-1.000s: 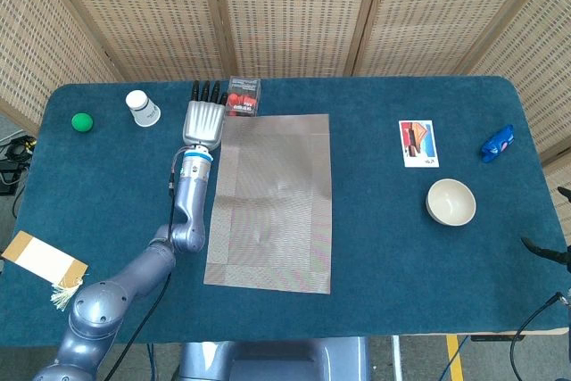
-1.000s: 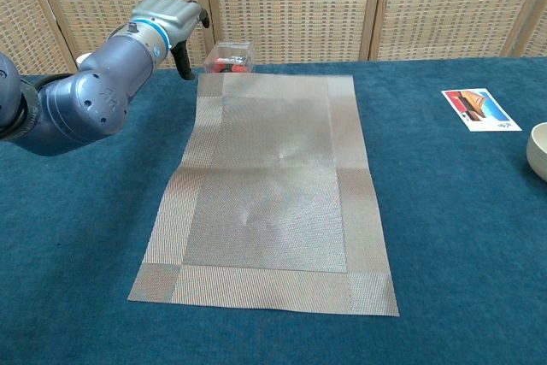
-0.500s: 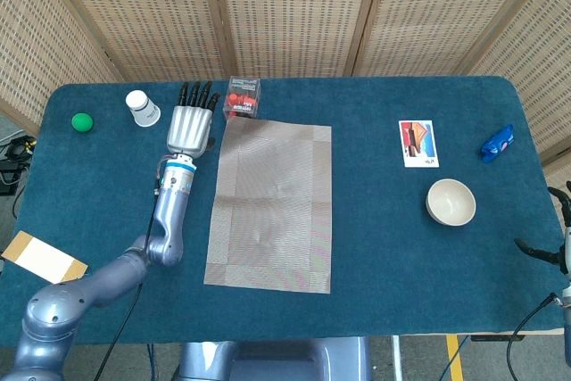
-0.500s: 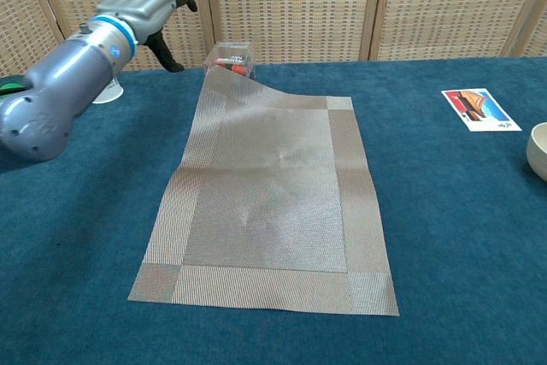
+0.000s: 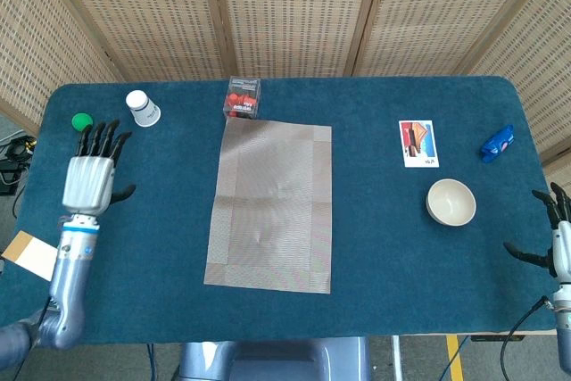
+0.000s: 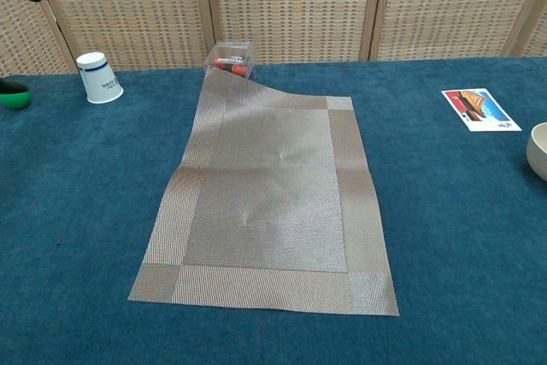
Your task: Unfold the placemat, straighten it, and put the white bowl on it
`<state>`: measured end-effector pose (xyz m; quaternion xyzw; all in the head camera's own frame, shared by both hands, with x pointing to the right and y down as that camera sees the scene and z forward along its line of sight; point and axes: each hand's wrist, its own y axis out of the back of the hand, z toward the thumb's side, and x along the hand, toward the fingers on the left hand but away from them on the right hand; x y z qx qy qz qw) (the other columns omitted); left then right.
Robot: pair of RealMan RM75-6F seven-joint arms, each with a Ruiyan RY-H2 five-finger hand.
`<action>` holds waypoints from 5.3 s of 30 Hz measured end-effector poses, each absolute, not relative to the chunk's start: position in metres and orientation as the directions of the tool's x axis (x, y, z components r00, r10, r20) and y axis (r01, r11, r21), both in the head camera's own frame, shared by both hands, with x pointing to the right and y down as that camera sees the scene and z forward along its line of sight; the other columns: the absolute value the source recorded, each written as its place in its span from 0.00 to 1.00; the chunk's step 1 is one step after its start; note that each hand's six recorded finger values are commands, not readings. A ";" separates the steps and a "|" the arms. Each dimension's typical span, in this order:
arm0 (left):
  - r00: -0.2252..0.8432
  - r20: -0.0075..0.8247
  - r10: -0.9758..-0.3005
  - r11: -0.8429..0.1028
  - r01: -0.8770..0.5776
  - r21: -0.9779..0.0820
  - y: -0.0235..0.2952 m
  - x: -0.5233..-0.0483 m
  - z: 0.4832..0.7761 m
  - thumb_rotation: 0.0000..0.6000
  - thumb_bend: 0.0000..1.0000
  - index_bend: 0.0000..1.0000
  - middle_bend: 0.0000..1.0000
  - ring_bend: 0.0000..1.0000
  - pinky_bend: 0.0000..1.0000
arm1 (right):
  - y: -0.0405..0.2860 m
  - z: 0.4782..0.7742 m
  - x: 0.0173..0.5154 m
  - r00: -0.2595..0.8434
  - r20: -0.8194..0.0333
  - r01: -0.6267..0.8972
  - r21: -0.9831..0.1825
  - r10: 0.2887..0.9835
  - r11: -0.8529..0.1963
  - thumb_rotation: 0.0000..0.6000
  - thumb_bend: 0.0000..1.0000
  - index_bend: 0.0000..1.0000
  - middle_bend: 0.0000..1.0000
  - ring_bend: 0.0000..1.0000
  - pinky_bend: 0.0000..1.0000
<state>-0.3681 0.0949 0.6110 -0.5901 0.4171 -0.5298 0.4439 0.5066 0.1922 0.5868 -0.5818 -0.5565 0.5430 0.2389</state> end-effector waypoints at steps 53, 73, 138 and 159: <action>-0.103 0.340 -0.935 -0.340 -0.016 -0.940 0.259 -0.473 0.561 1.00 0.10 0.09 0.00 0.00 0.00 | 0.241 0.647 0.220 0.530 -0.448 0.247 -0.730 0.720 -0.637 1.00 0.03 0.21 0.00 0.00 0.00; -0.115 0.346 -0.931 -0.347 -0.014 -0.938 0.258 -0.475 0.564 1.00 0.10 0.09 0.00 0.00 0.00 | 0.261 0.679 0.198 0.521 -0.516 0.204 -0.699 0.680 -0.686 1.00 0.03 0.12 0.00 0.00 0.00; -0.169 0.374 -0.912 -0.370 -0.056 -0.927 0.259 -0.481 0.576 1.00 0.13 0.17 0.00 0.00 0.00 | 0.242 0.718 0.162 0.437 -0.494 0.410 -0.635 0.752 -0.655 1.00 0.48 0.59 0.23 0.01 0.01; -0.168 0.375 -0.912 -0.372 -0.052 -0.927 0.260 -0.480 0.578 1.00 0.13 0.18 0.00 0.00 0.00 | 0.238 0.691 0.185 0.421 -0.457 0.459 -0.638 0.784 -0.618 1.00 0.54 0.67 0.26 0.04 0.01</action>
